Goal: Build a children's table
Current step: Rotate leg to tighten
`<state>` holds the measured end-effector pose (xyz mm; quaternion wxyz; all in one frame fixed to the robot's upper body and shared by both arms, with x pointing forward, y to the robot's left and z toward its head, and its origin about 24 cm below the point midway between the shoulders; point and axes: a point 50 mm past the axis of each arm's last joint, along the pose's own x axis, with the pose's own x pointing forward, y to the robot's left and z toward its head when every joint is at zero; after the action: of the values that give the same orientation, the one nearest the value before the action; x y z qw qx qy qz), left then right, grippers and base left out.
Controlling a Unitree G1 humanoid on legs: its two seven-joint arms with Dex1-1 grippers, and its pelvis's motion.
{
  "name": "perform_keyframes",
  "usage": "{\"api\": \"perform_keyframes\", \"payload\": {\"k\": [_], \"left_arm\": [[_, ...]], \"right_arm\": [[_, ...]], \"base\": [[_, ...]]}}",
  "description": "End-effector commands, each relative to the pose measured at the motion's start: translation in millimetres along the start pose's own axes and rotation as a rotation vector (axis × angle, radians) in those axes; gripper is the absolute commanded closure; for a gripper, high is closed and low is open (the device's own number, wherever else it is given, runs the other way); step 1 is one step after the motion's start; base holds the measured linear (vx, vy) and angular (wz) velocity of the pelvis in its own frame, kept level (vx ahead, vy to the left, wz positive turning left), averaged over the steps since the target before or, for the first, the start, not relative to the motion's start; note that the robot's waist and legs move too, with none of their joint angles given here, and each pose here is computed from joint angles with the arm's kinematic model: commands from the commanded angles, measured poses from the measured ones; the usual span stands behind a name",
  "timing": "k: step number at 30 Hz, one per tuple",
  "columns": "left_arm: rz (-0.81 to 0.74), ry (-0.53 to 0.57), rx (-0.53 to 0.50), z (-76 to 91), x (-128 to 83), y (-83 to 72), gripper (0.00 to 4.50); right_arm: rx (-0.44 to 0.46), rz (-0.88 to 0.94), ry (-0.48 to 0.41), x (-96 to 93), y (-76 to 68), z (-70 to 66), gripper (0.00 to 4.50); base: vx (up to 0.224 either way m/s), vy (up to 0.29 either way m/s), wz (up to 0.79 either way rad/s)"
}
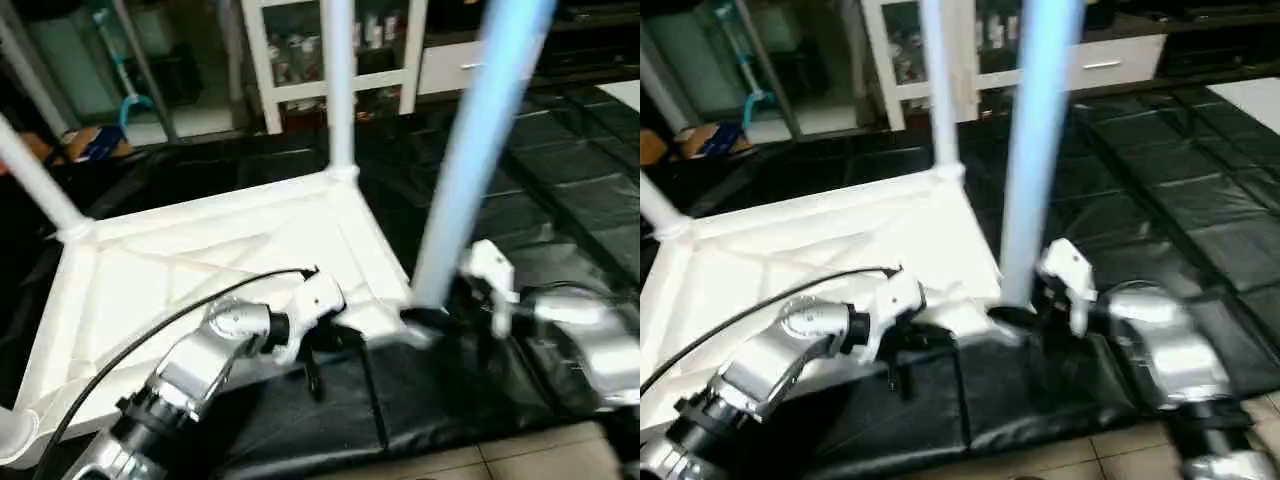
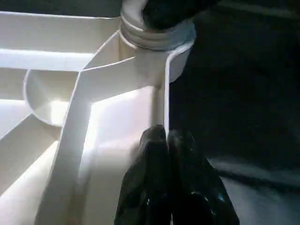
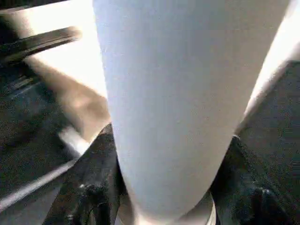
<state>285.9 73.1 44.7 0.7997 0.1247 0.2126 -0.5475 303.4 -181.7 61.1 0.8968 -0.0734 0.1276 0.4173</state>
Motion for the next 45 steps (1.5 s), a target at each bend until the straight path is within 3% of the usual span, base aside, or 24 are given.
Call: {"api": "perform_keyframes", "payload": {"k": [1, 3, 6, 11, 12, 19, 21, 22, 25, 26, 28, 30, 32, 38, 45], "left_arm": [[0.020, 0.126, -0.085, -30.5, 6, -4.9, 4.50], [0.180, 0.100, -0.104, -21.0, 14, 8.3, 4.50], [0.301, 0.081, -0.112, -13.5, 18, 18.0, 4.50], [0.435, 0.053, -0.109, -1.2, 26, 29.7, 4.50], [0.448, 0.046, -0.106, 0.9, 28, 31.1, 4.50], [0.402, 0.037, -0.092, -1.6, 28, 29.0, 4.50], [0.324, 0.046, -0.065, -6.2, 27, 23.0, 4.50], [0.312, 0.047, -0.061, -7.0, 27, 22.0, 4.50], [0.202, 0.050, -0.036, -13.9, 25, 12.4, 4.50], [0.198, 0.050, -0.035, -14.1, 25, 12.0, 4.50], [0.173, 0.050, -0.031, -15.6, 24, 9.5, 4.50], [0.058, 0.051, -0.006, -22.7, 16, -0.8, 4.50], [0.057, 0.051, -0.006, -22.7, 16, -0.9, 4.50], [-0.097, 0.066, 0.012, -30.4, -2, -10.4, 4.50], [-0.160, 0.097, 0.019, -34.4, -6, -16.5, 4.50]], "right_arm": [[0.029, -0.258, 0.016, -11.0, -26.5, 1.6, 2.43], [0.063, -0.430, 0.021, -0.7, -27.5, -2.3, 2.45], [0.074, -0.542, 0.016, 8.6, -24.8, -3.8, 2.47], [0.165, -0.625, -0.061, 39.1, 0.1, 1.6, 2.50], [0.175, -0.607, -0.085, 48.7, 10.6, 6.1, 2.50], [0.192, -0.399, -0.201, 64.7, 35.5, 23.0, 2.51], [0.208, -0.296, -0.265, 61.2, 37.9, 33.3, 2.51], [0.202, -0.284, -0.272, 60.3, 37.9, 35.0, 1.95], [0.119, -0.179, -0.302, 49.7, 36.1, 45.8, 1.74], [0.115, -0.176, -0.301, 49.3, 36.0, 46.0, 1.44], [0.087, -0.154, -0.296, 46.4, 35.2, 47.1, 1.36], [0.020, -0.011, -0.250, 24.8, 27.6, 48.9, 1.13], [0.019, -0.010, -0.250, 24.6, 27.5, 48.9, 0.91], [-0.101, 0.152, -0.007, -15.7, 7.9, 29.8, 0.55], [-0.102, 0.194, 0.092, -27.1, 1.6, 17.4, 0.55]], "base": [[-0.056, 0.010, -0.02], [-0.027, 0.009, -0.01], [-0.019, 0.005, 0.01], [-0.012, 0.003, 0.00], [0.000, 0.000, 0.00], [0.000, 0.000, 0.00], [0.000, 0.000, 0.00], [0.000, 0.000, 0.00], [0.000, 0.000, 0.00], [0.000, 0.000, 0.00], [0.000, 0.000, 0.00], [0.000, 0.000, 0.00], [0.000, 0.000, 0.00], [0.010, -0.004, 0.01], [0.000, 0.000, 0.00]]}}
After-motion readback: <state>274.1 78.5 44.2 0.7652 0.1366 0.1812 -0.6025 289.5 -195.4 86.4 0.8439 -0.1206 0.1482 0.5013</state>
